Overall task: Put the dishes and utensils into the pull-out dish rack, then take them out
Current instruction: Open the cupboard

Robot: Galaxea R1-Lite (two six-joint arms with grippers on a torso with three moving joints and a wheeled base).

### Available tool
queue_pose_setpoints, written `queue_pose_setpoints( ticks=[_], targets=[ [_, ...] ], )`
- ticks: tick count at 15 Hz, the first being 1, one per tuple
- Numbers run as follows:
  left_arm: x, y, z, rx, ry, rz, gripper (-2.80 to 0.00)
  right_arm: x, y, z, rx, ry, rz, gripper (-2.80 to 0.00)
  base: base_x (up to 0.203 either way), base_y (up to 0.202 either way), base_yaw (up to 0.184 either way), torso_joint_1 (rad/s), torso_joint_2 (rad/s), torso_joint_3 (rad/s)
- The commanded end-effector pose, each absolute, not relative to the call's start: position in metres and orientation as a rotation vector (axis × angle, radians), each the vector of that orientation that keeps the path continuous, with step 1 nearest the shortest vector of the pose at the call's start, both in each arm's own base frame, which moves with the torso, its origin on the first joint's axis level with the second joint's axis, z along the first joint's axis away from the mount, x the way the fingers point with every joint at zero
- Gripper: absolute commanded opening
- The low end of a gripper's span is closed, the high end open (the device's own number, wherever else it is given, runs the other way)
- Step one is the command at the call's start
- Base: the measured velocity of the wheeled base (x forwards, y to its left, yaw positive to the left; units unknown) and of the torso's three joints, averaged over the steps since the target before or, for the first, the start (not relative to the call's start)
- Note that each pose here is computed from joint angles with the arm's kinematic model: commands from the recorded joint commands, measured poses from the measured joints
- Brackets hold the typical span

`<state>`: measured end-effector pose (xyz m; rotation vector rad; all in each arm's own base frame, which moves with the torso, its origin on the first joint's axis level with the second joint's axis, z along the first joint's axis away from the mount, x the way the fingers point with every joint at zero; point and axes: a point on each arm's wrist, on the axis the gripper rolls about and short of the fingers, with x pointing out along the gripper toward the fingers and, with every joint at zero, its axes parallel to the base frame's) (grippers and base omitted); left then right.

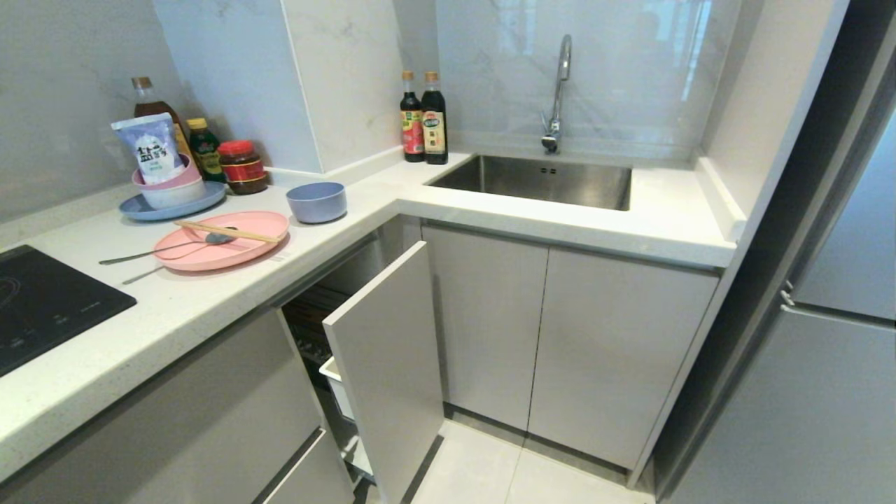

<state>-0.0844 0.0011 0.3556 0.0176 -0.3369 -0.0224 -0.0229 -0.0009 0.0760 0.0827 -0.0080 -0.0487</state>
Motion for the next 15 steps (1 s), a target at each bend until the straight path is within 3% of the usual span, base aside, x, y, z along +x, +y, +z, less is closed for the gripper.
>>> queue_pose_setpoints(
  ticks=[1, 4, 8, 15],
  targets=[
    [0.013, -0.001, 0.396, 0.017, -0.155, -0.029, -2.8, -0.023, -0.001, 0.076, 0.083, -0.013, -0.049, -2.8, 0.0, 0.0, 0.0, 0.0, 0.0, 0.0],
    [0.112, -0.005, 0.398, 0.005, 0.012, -0.055, -2.8, -0.023, -0.001, 0.076, 0.083, -0.013, -0.049, -2.8, 0.0, 0.0, 0.0, 0.0, 0.0, 0.0],
    [0.222, -0.04, 0.356, -0.044, 0.277, -0.153, -2.8, -0.023, -0.001, 0.076, 0.083, -0.013, -0.049, -2.8, 0.0, 0.0, 0.0, 0.0, 0.0, 0.0],
    [0.345, -0.104, 0.264, -0.197, 0.604, -0.06, -2.8, -0.023, -0.001, 0.076, 0.083, -0.013, -0.049, -2.8, 0.0, 0.0, 0.0, 0.0, 0.0, 0.0]
  ],
)
